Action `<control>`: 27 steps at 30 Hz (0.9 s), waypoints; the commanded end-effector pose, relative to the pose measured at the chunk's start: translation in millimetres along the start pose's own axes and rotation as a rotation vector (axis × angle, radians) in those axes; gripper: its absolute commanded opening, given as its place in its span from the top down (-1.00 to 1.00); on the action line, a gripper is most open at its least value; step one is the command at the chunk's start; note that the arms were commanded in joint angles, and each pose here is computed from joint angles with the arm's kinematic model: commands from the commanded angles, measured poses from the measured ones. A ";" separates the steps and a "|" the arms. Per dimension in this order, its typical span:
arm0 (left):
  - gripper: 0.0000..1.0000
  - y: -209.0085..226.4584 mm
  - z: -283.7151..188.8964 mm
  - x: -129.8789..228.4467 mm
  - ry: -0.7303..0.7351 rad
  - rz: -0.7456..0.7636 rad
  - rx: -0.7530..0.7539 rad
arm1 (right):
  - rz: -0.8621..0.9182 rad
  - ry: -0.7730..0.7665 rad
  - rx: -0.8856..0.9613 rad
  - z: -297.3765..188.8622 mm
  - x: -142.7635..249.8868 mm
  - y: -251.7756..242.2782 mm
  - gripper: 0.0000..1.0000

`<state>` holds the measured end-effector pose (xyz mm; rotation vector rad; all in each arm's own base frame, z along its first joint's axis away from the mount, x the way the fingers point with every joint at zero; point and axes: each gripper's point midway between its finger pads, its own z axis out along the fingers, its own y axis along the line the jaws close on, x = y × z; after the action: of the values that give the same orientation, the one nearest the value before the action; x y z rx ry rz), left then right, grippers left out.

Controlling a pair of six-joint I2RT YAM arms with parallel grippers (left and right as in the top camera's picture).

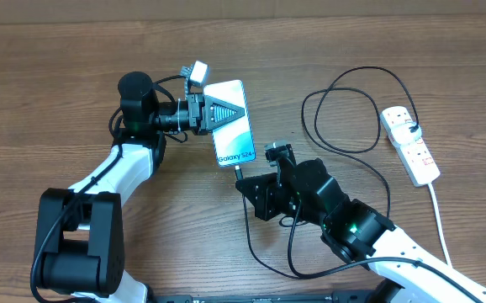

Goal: Plug charger to phone and switch on socket

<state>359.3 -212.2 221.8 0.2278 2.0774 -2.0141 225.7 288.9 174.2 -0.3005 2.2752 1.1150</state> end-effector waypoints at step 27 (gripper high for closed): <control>0.92 -1.0 -1.6 -3.4 -0.018 -0.058 -0.004 | 0.011 -0.057 -0.008 -10.0 -14.3 9.4 0.92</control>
<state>361.2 -212.1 221.6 0.1746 2.0964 -2.0295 227.2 284.5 182.1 -0.2611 2.2566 1.1122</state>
